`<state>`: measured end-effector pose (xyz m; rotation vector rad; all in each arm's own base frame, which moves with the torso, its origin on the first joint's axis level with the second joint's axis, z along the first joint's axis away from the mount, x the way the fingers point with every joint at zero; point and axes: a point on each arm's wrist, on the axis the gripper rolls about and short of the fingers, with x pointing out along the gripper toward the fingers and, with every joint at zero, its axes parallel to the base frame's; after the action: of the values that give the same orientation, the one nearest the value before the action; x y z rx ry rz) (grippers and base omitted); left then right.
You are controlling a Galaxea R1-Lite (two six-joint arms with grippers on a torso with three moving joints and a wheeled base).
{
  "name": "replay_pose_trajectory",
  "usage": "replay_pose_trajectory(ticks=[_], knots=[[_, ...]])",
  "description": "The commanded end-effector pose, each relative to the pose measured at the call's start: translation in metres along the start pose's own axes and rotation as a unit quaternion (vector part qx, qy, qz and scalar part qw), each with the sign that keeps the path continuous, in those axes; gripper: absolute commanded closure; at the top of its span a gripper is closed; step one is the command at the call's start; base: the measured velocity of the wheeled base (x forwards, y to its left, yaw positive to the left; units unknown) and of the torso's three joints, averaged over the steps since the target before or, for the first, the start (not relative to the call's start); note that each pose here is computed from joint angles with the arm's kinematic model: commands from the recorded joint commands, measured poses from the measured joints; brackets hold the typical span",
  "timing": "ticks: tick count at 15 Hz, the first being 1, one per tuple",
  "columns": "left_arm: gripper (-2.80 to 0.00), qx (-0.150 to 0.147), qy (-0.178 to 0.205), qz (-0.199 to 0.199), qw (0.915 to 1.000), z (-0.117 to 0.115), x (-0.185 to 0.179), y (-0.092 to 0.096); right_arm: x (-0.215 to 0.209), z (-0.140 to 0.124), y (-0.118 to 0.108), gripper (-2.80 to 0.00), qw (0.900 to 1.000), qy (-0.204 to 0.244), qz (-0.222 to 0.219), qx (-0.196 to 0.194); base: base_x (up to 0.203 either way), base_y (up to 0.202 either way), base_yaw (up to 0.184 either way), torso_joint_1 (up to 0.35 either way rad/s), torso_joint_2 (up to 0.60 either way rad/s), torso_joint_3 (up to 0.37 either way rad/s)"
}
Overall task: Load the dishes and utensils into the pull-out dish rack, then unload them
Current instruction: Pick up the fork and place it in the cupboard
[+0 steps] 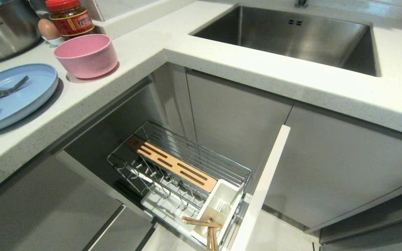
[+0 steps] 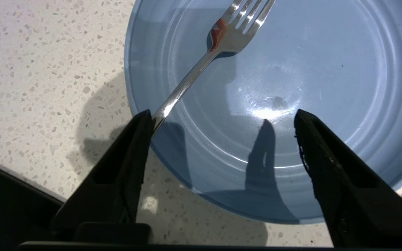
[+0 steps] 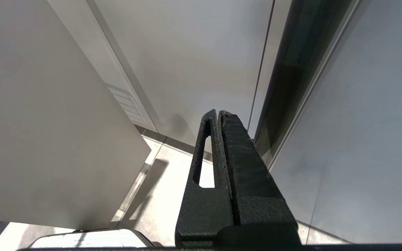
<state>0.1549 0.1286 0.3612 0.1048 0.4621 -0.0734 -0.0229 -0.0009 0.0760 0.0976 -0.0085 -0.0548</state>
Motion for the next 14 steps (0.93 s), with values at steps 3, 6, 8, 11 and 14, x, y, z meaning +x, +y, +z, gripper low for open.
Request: replay_pose_trajectory(ticks=[3,6,8,11,14], knots=[[-2.80,0.002,0.004,-0.019,0.9998,-0.001,0.005,-0.005,0.000,0.000,0.000,0.00,1.000,-0.002,0.000,0.000,0.000,0.000,0.000,0.000,0.00,0.000],[-2.80,0.004,0.005,-0.031,0.9995,-0.001,0.007,-0.010,0.000,0.000,0.000,0.00,1.000,-0.002,0.000,0.000,0.000,0.000,0.000,0.000,0.00,0.000],[-2.80,0.006,0.004,-0.033,0.9994,-0.001,0.005,-0.013,0.000,0.000,0.000,0.00,1.000,-0.002,0.000,0.000,0.000,0.000,0.000,0.000,0.00,0.000],[-2.80,0.006,0.005,-0.040,0.9992,-0.002,0.005,-0.018,0.000,0.000,0.000,0.00,1.000,-0.002,0.000,0.000,0.000,0.000,0.000,0.000,0.00,0.000],[-2.80,0.007,0.006,-0.042,0.9991,-0.004,0.003,-0.021,0.000,0.000,0.000,0.00,1.000,-0.002,0.000,0.000,0.000,0.000,0.000,0.000,0.00,0.000]])
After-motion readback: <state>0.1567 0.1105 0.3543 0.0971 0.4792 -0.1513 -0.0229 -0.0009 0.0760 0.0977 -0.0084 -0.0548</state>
